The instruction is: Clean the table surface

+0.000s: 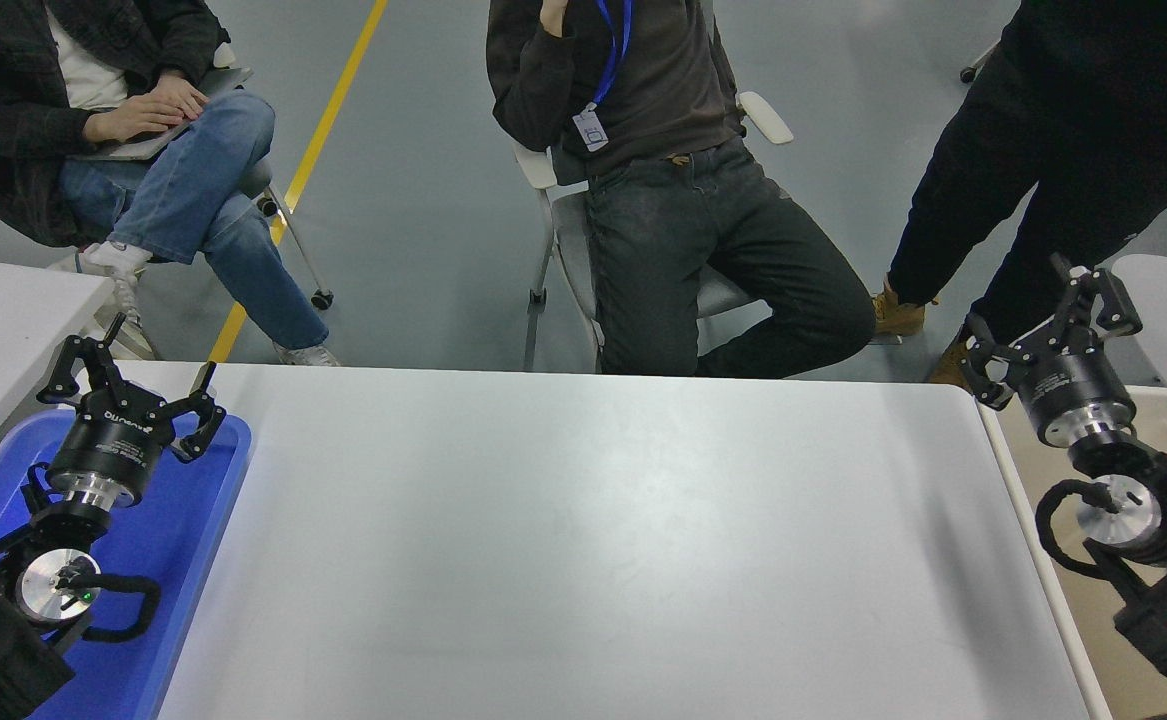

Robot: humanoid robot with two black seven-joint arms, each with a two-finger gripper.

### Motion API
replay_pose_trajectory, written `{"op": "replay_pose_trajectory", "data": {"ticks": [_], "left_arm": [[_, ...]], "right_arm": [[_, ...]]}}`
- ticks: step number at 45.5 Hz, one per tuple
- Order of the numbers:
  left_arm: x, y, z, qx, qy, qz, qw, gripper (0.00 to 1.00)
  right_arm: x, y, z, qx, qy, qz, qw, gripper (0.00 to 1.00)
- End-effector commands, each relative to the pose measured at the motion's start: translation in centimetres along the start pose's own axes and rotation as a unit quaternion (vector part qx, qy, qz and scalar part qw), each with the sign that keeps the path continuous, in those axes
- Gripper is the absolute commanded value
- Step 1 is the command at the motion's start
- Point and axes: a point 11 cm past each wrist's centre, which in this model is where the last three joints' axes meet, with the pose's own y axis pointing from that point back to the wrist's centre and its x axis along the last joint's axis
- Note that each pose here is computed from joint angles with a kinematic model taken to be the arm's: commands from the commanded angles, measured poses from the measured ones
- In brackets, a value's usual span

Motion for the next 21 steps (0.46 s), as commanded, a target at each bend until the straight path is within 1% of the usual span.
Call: {"op": "replay_pose_trajectory", "data": {"ticks": [1,21], "left_arm": [[-0.01,0.0,-0.03,0.001,0.0,0.0,1.0,1.0],[-0.01,0.0,-0.01,0.0,0.0,0.0,1.0,1.0]], "right_arm": [[-0.82,1.35,3.88,-0.023,-0.01,-0.002,1.0,0.99],[-0.71,1.12,3.29,-0.017,-0.006,-0.002,1.0,0.99]]}}
